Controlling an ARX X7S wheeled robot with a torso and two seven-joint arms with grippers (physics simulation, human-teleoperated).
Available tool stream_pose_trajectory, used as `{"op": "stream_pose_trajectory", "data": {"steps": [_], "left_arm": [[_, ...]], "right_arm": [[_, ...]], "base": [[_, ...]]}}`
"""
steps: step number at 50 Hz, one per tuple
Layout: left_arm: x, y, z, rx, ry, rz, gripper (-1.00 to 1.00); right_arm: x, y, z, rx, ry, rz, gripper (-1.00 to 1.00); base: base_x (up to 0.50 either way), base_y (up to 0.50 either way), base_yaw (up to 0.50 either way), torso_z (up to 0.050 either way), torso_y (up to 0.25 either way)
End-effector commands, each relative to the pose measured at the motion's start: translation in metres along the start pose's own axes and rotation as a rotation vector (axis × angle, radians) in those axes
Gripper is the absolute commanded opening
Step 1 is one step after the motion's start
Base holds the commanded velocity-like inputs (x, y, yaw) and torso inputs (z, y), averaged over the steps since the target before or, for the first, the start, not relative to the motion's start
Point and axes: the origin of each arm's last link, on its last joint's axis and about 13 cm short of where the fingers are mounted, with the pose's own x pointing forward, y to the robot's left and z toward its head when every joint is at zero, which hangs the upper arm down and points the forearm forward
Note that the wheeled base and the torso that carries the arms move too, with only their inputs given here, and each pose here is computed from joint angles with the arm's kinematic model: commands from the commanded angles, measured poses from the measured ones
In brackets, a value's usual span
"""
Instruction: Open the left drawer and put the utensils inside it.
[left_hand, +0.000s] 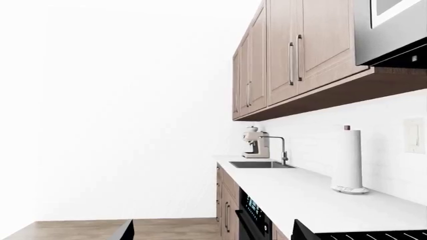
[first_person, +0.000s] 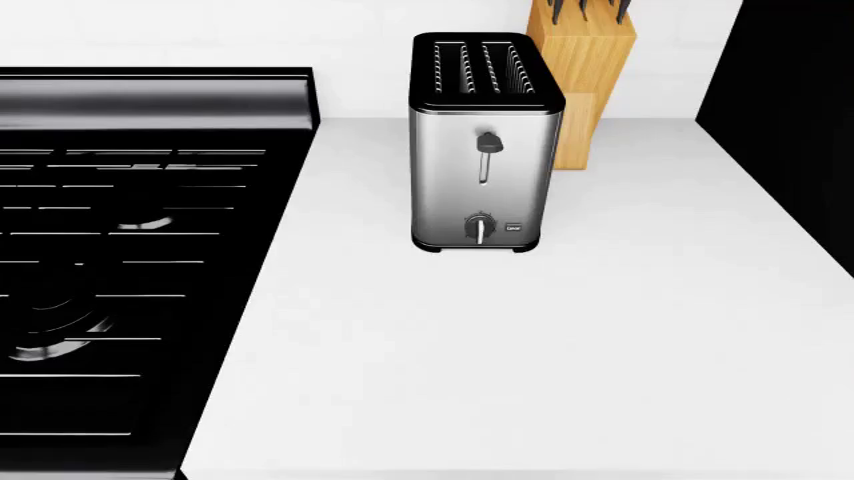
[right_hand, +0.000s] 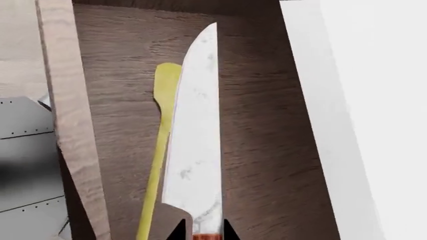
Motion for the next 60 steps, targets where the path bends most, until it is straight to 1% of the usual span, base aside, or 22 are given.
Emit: {"op": "stream_pose_trajectory", "data": {"steps": [1,20,21,24,28,37,40,43,44,49,60], "left_arm": [[0.000,0.000,-0.001,0.001,-0.001,-0.002,1.00],[0.000,0.000,0.000,0.000,-0.002,0.001,1.00],[0.000,0.000,0.000,0.001,-0.002,0.000,1.00],[0.000,0.000,0.000,0.001,-0.001,0.000,1.00],[0.000,0.000,0.000,0.001,-0.002,0.001,1.00],[0.000,0.000,0.000,0.003,-0.002,-0.002,1.00],[0.000,0.000,-0.001,0.003,-0.002,-0.003,1.00],[0.000,0.000,-0.001,0.005,-0.003,-0.003,1.00],[0.000,0.000,-0.001,0.003,-0.002,-0.003,1.00],[-0.001,-0.001,-0.001,0.005,-0.002,-0.004,1.00],[0.000,0.000,-0.001,0.004,-0.003,-0.003,1.00]], "right_arm": [[-0.009,-0.005,-0.005,0.107,0.034,-0.038,-1.00],[-0.007,-0.019,-0.012,0.162,0.085,-0.055,-1.00],[-0.007,-0.018,-0.014,0.153,0.114,-0.055,-1.00],[-0.008,-0.020,-0.013,0.168,0.107,-0.060,-1.00],[-0.009,-0.026,-0.016,0.193,0.122,-0.079,-1.00],[-0.011,-0.030,-0.019,0.206,0.151,-0.102,-1.00],[-0.012,-0.031,-0.019,0.211,0.148,-0.107,-1.00],[-0.012,-0.032,-0.017,0.196,0.132,-0.126,-1.00],[-0.012,-0.033,-0.017,0.194,0.130,-0.130,1.00],[-0.013,-0.034,-0.015,0.174,0.117,-0.149,1.00],[-0.013,-0.032,-0.016,0.171,0.120,-0.135,1.00]], "base": [[0.00,0.00,0.00,0.000,0.000],[0.00,0.00,0.00,0.000,0.000],[0.00,0.00,0.00,0.000,0.000],[0.00,0.00,0.00,0.000,0.000],[0.00,0.00,0.00,0.000,0.000],[0.00,0.00,0.00,0.000,0.000],[0.00,0.00,0.00,0.000,0.000],[0.00,0.00,0.00,0.000,0.000],[0.00,0.00,0.00,0.000,0.000],[0.00,0.00,0.00,0.000,0.000],[0.00,0.00,0.00,0.000,0.000]]}}
